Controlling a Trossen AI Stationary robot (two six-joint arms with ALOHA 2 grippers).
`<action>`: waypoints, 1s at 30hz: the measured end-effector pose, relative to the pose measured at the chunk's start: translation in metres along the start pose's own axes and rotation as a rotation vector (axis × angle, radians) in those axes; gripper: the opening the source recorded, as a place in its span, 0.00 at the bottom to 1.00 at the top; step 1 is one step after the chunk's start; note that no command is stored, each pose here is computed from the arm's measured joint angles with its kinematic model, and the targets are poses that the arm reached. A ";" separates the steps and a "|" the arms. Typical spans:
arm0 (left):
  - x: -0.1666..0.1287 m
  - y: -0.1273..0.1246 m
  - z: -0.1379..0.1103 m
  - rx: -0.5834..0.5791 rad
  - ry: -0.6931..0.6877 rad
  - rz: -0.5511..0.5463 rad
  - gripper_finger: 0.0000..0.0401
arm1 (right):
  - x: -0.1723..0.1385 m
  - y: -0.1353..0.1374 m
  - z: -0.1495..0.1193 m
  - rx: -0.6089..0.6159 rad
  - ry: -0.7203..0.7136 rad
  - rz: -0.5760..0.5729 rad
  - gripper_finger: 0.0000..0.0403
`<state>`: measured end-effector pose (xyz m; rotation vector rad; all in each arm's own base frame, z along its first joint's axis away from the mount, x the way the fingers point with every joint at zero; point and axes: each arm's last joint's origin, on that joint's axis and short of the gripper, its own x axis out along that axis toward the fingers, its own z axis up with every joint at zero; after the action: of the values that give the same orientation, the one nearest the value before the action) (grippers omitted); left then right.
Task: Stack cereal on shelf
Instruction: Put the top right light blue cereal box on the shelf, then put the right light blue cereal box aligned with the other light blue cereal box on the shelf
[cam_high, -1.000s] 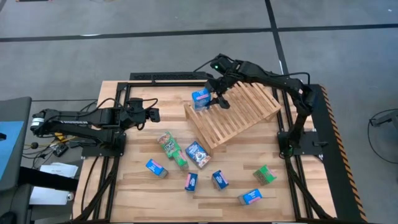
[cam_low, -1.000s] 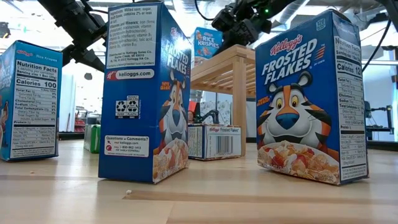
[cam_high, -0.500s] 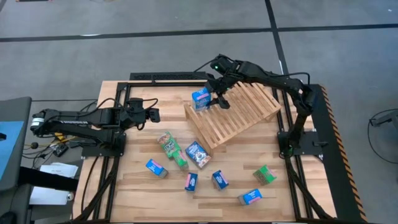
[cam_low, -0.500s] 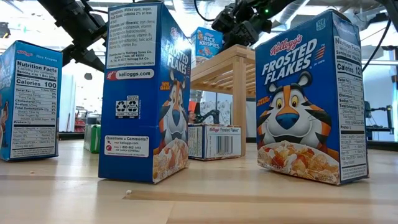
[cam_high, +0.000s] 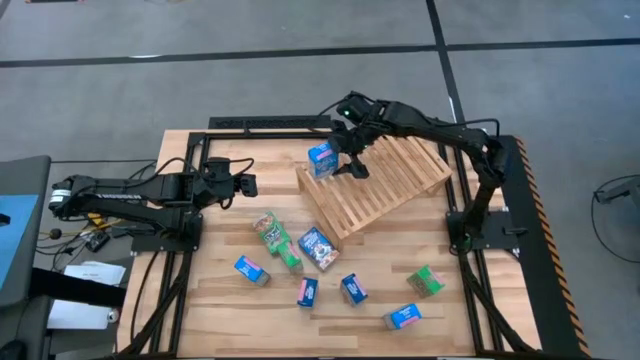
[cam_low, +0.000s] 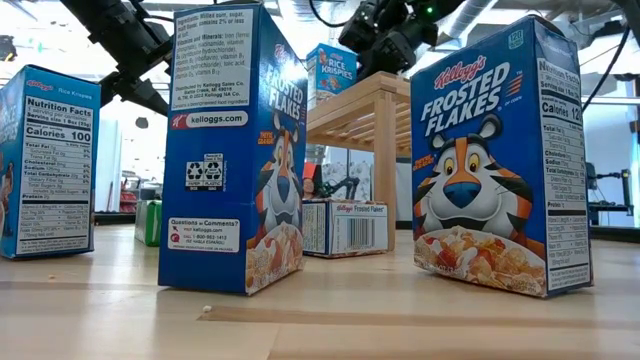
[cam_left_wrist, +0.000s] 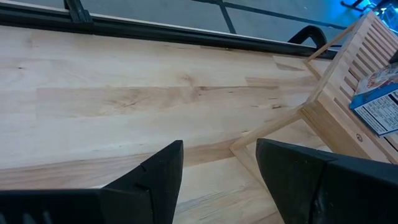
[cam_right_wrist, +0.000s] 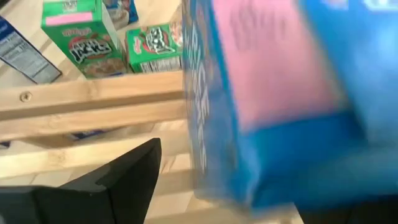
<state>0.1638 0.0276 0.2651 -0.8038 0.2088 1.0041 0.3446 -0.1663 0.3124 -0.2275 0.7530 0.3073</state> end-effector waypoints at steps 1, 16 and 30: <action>0.000 0.000 0.000 0.000 0.000 0.000 0.48 | -0.001 0.001 0.000 0.001 0.008 -0.005 0.85; 0.000 0.000 0.000 0.018 0.008 -0.004 0.48 | -0.094 0.016 -0.011 0.171 0.124 -0.223 0.84; -0.001 -0.008 -0.003 0.160 0.178 -0.171 0.48 | -0.118 0.107 0.012 0.393 0.221 -0.018 0.84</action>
<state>0.1708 0.0222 0.2673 -0.7512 0.3631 0.7455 0.2335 -0.0856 0.3938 0.1058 1.0121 0.1123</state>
